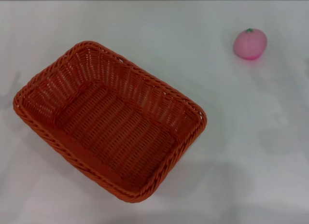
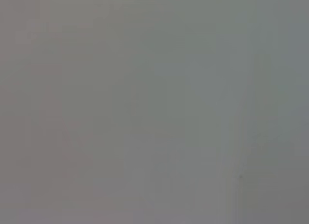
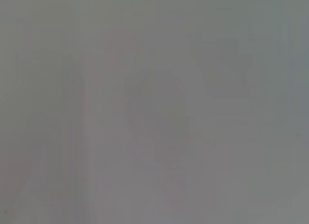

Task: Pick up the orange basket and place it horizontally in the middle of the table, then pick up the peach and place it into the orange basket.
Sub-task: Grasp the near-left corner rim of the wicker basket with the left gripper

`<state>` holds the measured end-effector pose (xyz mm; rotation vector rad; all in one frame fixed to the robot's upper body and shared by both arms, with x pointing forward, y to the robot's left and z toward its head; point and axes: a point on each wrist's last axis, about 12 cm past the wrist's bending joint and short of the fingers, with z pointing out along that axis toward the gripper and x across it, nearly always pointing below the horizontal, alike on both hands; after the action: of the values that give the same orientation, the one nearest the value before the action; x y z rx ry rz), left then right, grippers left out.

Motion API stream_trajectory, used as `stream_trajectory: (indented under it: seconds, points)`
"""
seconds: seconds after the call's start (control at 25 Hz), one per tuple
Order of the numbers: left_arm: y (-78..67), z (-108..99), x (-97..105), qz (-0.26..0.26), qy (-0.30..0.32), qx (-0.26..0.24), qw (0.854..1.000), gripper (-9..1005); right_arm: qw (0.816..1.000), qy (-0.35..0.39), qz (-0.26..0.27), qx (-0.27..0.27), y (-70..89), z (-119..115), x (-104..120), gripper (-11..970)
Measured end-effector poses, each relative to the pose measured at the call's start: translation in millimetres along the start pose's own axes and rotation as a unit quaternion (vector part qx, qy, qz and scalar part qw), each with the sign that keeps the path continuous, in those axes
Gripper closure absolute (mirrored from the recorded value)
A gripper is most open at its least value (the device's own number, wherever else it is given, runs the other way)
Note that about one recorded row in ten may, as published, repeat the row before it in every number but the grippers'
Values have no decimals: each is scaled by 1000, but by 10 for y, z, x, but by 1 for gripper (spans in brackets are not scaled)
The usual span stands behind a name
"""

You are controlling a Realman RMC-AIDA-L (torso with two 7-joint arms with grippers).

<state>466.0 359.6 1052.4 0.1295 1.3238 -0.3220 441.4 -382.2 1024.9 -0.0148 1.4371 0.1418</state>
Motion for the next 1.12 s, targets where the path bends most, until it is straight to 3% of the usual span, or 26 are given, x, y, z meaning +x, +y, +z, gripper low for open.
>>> stream_trajectory:
  seconds: [0.8, 1.12]
  points:
    - [0, 23, -5, -18, 4, 10, 1000, 165, 1000, 0, 0, 3, -7, -14, 2, 118]
    - [134, 221, -281, -66, 51, 79, 993, 164, 1000, -2, -1, 0, -1, 29, -7, 122]
